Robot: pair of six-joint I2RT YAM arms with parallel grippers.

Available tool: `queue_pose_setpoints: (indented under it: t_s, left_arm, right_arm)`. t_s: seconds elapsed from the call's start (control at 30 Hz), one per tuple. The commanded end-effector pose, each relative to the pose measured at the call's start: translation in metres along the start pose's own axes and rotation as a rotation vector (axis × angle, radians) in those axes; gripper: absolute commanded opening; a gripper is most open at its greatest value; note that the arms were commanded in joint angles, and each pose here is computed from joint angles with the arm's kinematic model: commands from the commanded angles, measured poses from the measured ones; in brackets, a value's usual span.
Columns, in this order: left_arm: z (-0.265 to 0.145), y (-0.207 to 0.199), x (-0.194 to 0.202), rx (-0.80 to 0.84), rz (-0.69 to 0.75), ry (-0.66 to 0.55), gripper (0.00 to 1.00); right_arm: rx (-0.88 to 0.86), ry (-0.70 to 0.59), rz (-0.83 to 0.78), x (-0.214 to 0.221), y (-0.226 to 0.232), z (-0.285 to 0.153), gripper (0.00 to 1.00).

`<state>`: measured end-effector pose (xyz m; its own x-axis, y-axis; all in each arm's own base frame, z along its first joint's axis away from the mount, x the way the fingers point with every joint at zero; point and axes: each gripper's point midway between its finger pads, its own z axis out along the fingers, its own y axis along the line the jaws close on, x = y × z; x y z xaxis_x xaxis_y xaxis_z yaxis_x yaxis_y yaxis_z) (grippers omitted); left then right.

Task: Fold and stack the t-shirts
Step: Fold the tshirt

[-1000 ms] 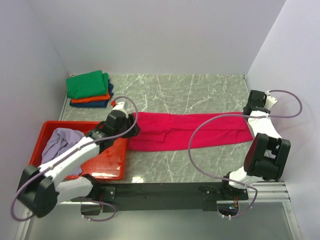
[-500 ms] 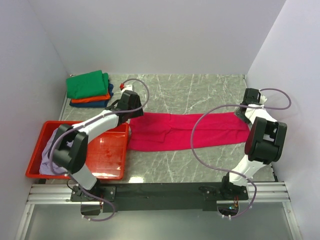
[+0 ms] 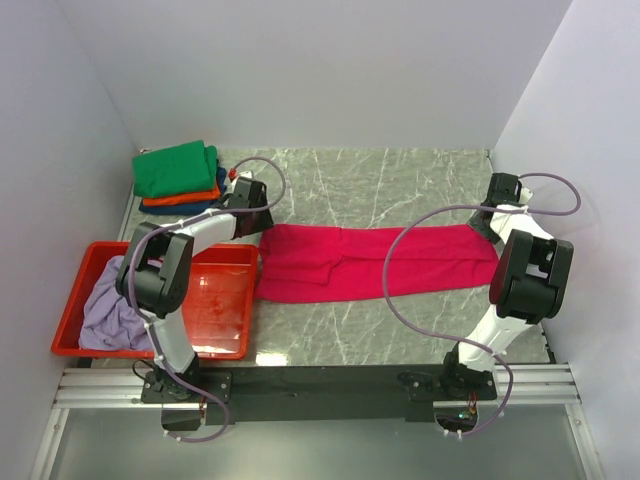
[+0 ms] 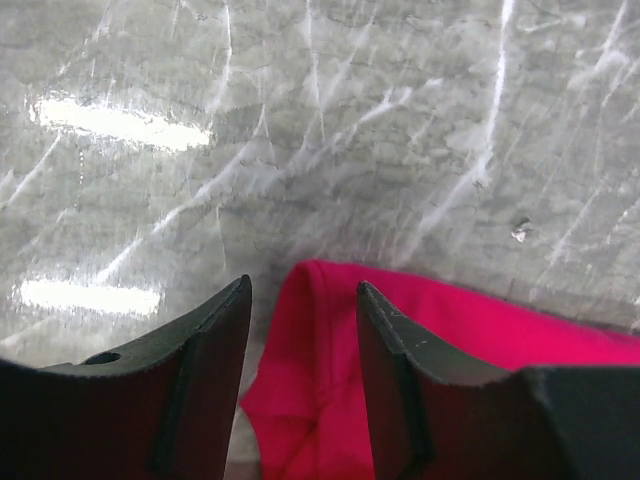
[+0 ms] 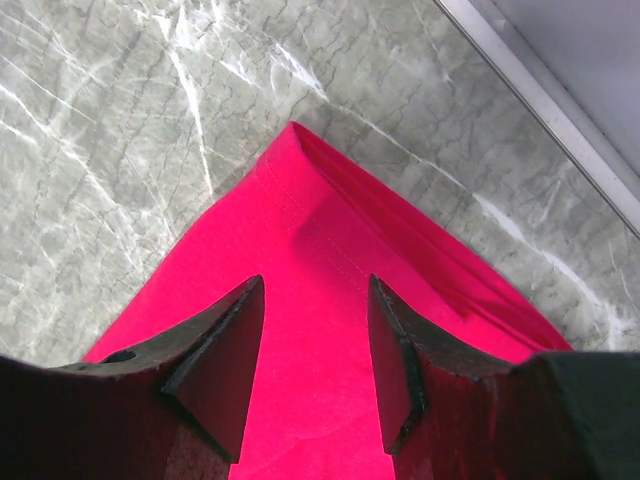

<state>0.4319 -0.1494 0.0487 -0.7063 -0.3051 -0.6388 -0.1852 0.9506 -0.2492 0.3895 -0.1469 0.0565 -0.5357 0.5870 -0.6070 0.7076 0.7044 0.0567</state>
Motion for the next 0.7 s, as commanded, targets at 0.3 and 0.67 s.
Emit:
queue_pose_setpoints:
  t_s: [0.3,0.67]
  left_arm:
    - [0.021,-0.025,-0.013,0.135,-0.063,0.014,0.39]
    - [0.032,-0.013,-0.016,0.128,-0.095,0.036,0.01]
  right_arm:
    - [0.053,-0.041,0.008,-0.031,-0.004,0.009,0.53]
    - [0.05,0.003,0.008,-0.037,-0.002,0.029,0.53]
